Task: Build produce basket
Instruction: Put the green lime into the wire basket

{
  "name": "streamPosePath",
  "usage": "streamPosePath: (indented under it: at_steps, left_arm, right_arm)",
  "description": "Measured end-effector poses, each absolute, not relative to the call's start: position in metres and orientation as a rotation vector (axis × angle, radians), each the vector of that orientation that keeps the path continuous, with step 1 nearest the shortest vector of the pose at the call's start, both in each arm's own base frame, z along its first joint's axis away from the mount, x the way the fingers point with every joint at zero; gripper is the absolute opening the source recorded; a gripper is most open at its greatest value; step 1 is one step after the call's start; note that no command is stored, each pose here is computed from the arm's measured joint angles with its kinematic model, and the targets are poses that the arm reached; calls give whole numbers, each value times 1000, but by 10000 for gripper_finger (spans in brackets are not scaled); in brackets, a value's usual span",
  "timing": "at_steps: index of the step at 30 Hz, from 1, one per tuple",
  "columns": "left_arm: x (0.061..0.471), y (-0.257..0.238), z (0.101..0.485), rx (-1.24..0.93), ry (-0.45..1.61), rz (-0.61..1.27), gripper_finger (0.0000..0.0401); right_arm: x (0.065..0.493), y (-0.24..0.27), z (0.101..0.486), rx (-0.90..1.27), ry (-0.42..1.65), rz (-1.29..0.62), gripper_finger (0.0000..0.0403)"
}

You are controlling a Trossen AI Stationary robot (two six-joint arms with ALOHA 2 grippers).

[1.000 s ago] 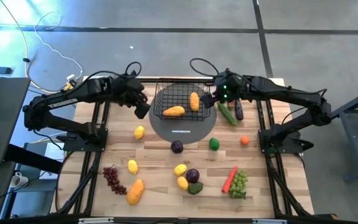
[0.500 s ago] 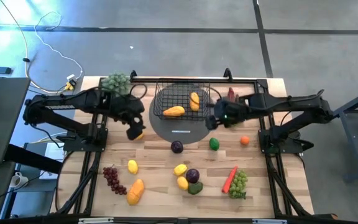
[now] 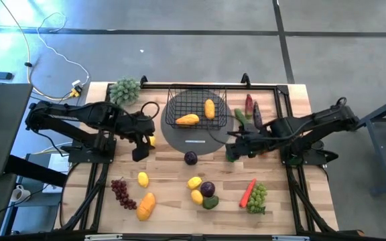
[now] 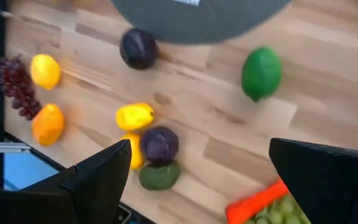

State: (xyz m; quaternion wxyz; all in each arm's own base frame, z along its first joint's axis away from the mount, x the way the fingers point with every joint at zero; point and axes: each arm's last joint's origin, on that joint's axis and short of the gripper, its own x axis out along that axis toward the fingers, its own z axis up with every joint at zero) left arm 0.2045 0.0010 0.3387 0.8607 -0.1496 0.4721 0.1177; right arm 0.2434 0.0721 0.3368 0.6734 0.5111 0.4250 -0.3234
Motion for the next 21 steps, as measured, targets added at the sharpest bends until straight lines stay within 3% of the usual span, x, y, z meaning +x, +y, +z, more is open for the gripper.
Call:
streamPosePath:
  at_steps: [5, 13, 21]
  left_arm:
    - [204, -9, 339, -333, 993, 227, 264]
    - [204, -17, 339, -322, 998, 198, 264]
    - [204, -16, 339, -348, 977, 272, 264]
  right_arm:
    - [247, 94, 326, 1205, 989, -779, 365]
    - [257, 121, 304, 1110, 1076, -769, 365]
    - [280, 138, 286, 913, 1111, -560, 365]
